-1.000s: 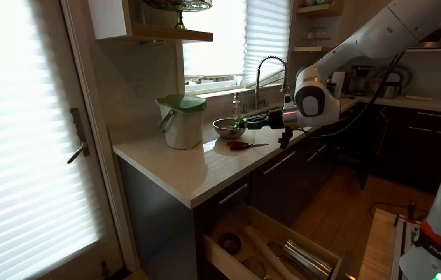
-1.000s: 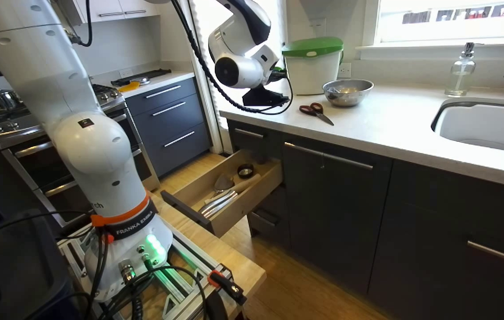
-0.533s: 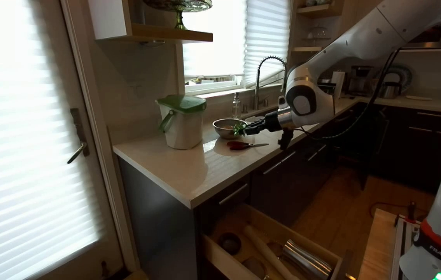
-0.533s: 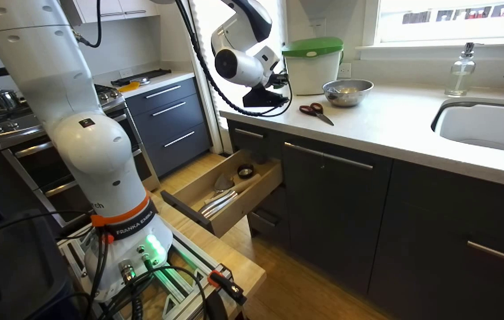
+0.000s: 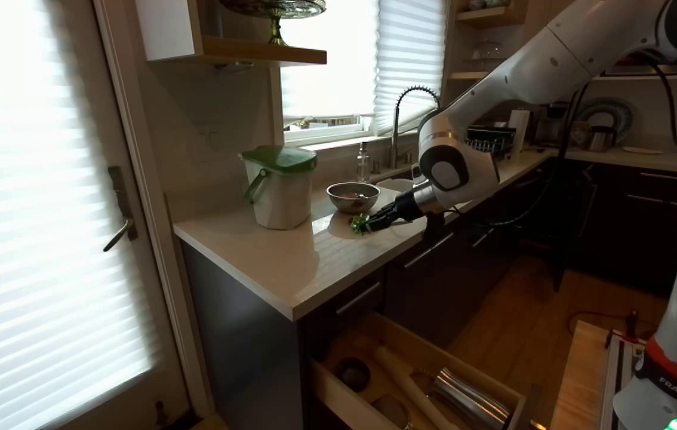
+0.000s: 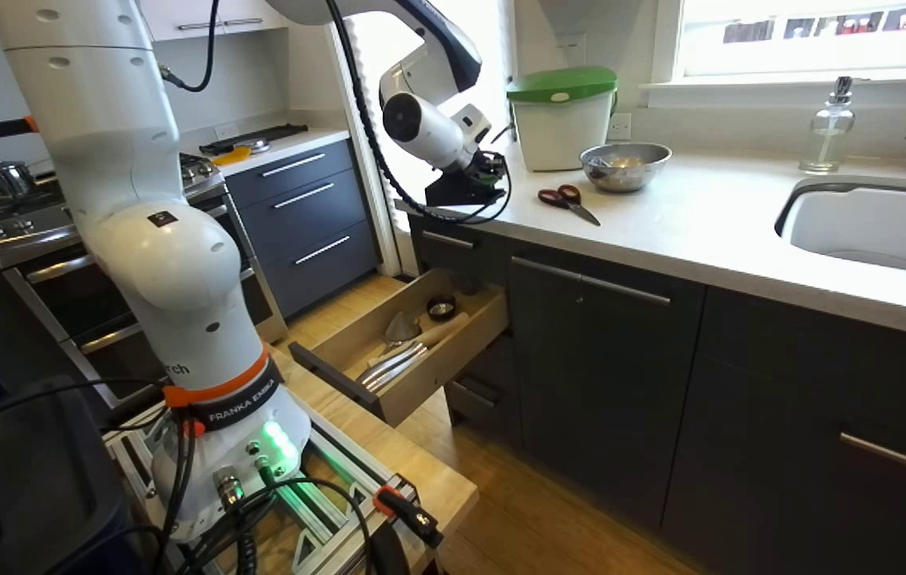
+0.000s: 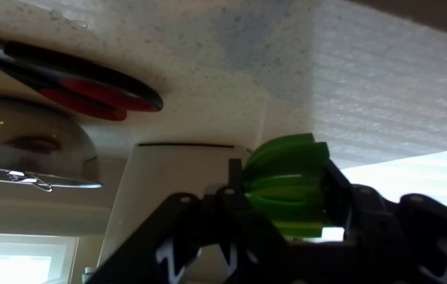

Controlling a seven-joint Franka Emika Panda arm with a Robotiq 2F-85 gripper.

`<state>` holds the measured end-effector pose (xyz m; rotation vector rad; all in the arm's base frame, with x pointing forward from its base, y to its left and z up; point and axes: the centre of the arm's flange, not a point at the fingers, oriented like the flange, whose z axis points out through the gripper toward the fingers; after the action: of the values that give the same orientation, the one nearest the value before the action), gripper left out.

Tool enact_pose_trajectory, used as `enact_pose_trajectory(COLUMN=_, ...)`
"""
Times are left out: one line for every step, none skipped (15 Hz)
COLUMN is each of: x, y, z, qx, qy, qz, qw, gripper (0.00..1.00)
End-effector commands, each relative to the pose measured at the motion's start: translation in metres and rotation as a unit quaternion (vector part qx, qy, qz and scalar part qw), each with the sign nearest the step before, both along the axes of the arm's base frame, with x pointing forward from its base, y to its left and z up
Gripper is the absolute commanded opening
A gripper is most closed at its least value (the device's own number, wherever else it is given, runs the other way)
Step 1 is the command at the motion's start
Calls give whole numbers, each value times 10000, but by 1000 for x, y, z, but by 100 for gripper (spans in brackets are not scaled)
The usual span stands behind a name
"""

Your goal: Remove the green object from the open drawer

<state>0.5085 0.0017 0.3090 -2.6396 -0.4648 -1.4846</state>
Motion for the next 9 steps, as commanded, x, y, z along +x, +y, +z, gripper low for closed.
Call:
enact_pose_trajectory(x=10, y=14, z=-21, qx=-298, qy=236, qz=149, qw=9992, gripper=24)
enact_pose_trajectory(x=10, y=16, z=-24, qx=-317, qy=280, qz=174, qw=9990, gripper=24)
enact_pose_trajectory(x=12, y=17, z=-27, qx=-345, qy=309, qz=199, qw=9987, gripper=24)
enact_pose_trajectory(x=13, y=19, z=-30, qx=-369, qy=349, qz=226, qw=9985, gripper=24)
enact_pose_trajectory(x=13, y=20, z=-32, qx=-393, qy=374, qz=248, qw=9982, gripper=24)
enact_pose_trajectory(x=14, y=21, z=-33, qx=-382, qy=379, qz=266, qw=9982, gripper=24)
enact_pose_trajectory(x=15, y=21, z=-34, qx=-388, qy=391, qz=284, qw=9981, gripper=24)
enact_pose_trajectory(x=16, y=22, z=-35, qx=-383, qy=390, qz=291, qw=9981, gripper=68)
enact_pose_trajectory(x=16, y=22, z=-35, qx=-385, qy=380, qz=305, qw=9981, gripper=75)
